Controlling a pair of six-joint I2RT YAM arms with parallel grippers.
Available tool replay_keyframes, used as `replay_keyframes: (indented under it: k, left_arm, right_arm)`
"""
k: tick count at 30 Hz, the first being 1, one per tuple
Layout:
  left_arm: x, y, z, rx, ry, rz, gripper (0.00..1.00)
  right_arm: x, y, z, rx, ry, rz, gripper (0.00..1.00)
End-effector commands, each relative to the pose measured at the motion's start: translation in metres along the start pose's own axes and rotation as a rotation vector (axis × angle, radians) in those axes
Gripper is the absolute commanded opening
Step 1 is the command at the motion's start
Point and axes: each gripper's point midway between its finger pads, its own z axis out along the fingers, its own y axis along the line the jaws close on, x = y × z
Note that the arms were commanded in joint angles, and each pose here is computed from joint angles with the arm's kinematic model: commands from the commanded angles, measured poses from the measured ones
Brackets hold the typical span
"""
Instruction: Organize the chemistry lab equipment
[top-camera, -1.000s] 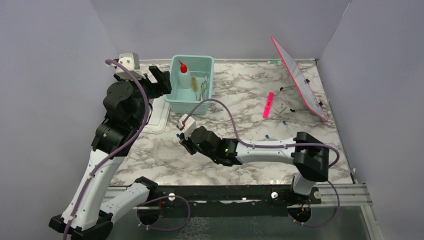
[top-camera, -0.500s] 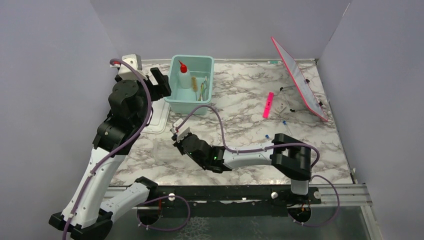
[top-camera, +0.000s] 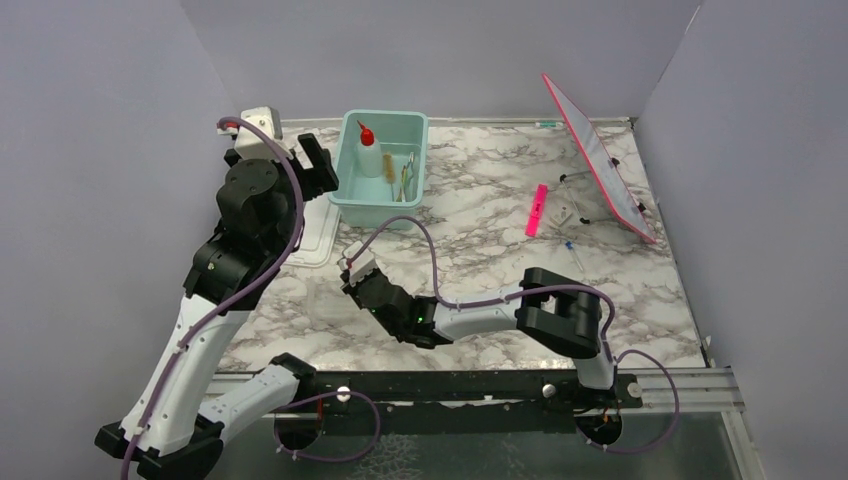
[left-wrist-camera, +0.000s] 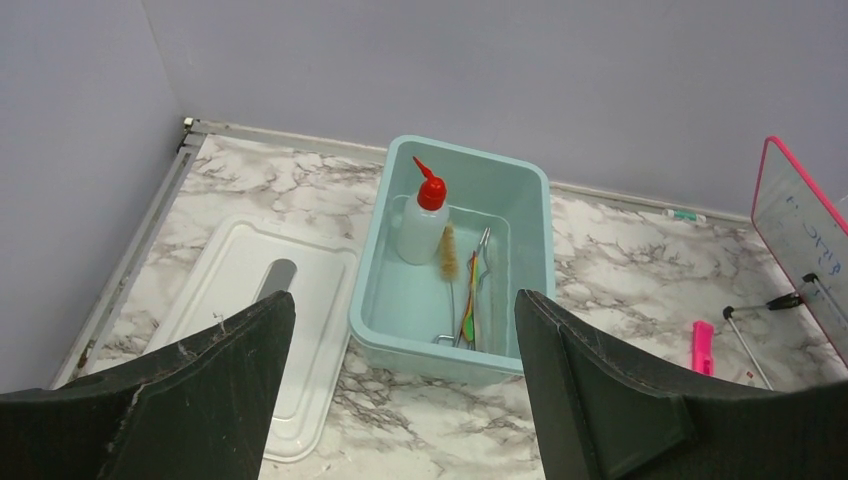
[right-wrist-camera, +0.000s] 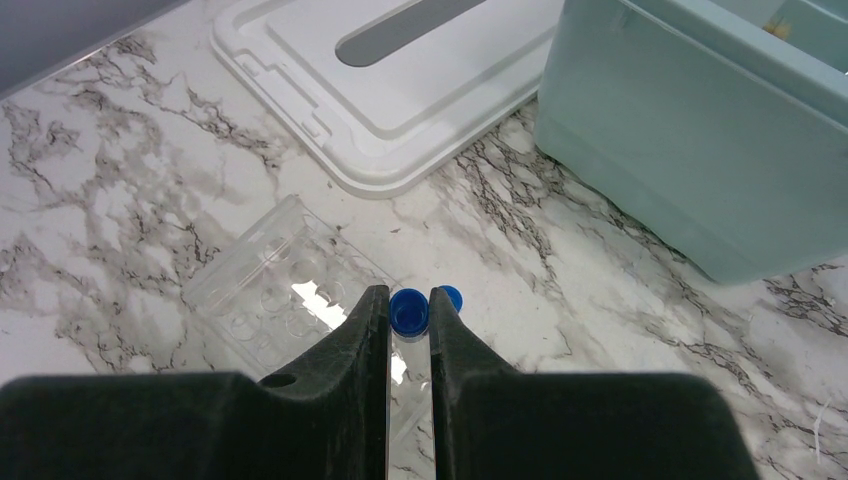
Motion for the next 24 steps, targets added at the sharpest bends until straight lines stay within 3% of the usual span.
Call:
replay_keyframes:
  k: [1,24]
  left_arm:
    - [-0.004,0.003,0.000,-0.022,-0.010,0.012,0.84]
    - [0.005,0.005,0.006,-0.043,0.010,0.037,0.84]
  right_arm:
    - [-0.009,0.001,0.005,0.032,-0.044,0.026,0.08]
    - [0.019,0.007,0.005,0.013,0.037,0.034,0.08]
